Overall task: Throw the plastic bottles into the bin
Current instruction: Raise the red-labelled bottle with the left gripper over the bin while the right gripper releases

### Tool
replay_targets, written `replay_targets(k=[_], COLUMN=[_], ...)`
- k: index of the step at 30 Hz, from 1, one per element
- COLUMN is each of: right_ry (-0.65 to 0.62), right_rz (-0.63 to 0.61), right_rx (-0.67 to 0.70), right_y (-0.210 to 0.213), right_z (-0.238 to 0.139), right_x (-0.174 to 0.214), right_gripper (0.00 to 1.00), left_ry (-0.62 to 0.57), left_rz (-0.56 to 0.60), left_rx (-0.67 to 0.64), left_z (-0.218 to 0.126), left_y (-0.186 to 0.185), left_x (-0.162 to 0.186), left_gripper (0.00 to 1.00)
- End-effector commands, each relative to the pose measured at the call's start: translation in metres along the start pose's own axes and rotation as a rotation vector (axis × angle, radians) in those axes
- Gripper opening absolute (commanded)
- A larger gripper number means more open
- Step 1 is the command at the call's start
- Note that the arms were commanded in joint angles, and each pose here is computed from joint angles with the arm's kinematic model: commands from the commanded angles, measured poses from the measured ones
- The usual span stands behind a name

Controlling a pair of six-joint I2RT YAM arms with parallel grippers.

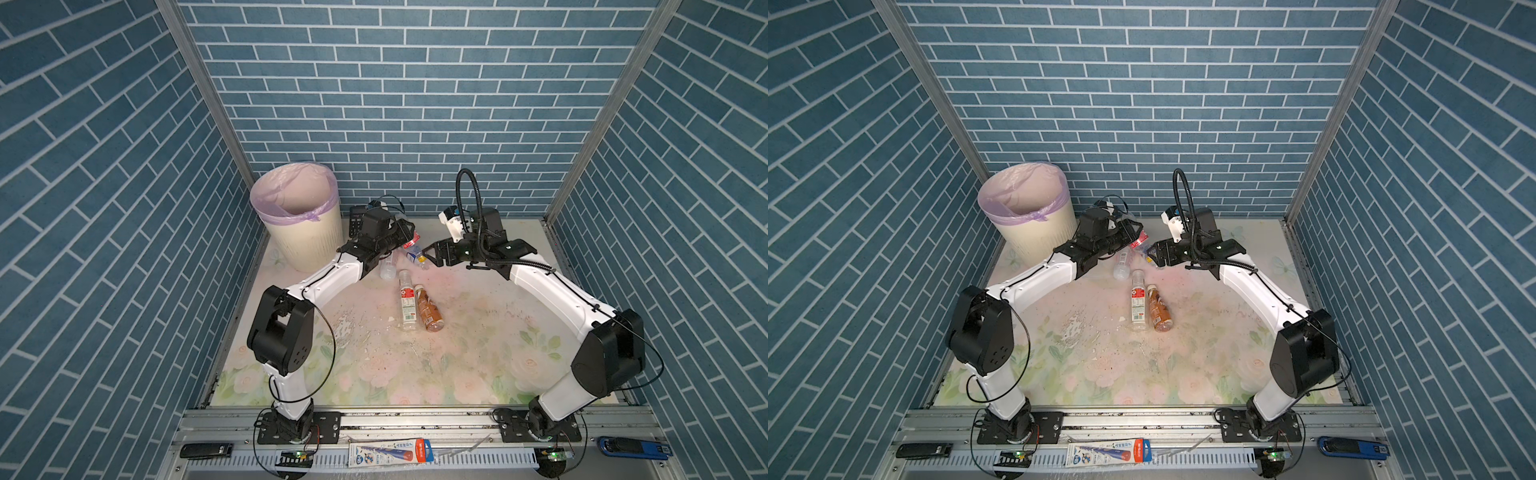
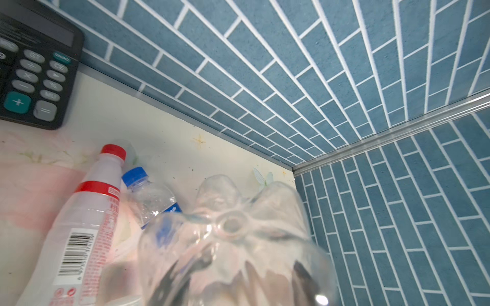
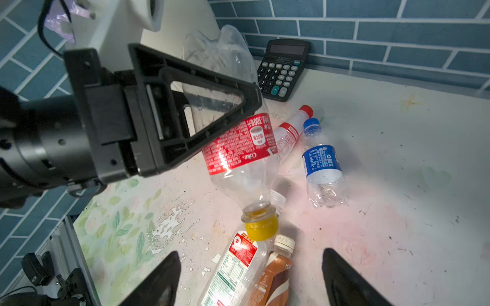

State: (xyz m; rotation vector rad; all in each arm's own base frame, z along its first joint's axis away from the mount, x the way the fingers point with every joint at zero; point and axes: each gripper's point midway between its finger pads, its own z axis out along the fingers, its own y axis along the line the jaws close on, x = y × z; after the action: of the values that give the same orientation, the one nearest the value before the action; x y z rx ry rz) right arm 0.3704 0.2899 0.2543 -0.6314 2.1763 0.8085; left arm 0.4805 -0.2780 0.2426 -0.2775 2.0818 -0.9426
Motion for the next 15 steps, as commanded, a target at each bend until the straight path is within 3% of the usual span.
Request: replay_targets(k=[1,8,15], right_ry=[-0.022,-0.185,-0.386], right_rz=[-0.014,-0.041,-0.084], right_rx=[-0.012,-0.055,-0.160], right_y=[0.006,0.021,0.054], right_z=[-0.010,-0.030,-0.050], right_x=[0.002,-0.028,-0.073], right_gripper=[0.94,0.99,0.99], left_ry=[-0.086,-0.205,-0.352], left_rz=[0.141,0.419,0.801], left_rx=[0.010,-0.055,-0.152], left_z=[-0.033,-0.075,-0.118], left_y=[-0.028,-0.054,-0.084], left_x=[-0.040,-0.088,-0.135], left_gripper=[0.48,0.48,0.49])
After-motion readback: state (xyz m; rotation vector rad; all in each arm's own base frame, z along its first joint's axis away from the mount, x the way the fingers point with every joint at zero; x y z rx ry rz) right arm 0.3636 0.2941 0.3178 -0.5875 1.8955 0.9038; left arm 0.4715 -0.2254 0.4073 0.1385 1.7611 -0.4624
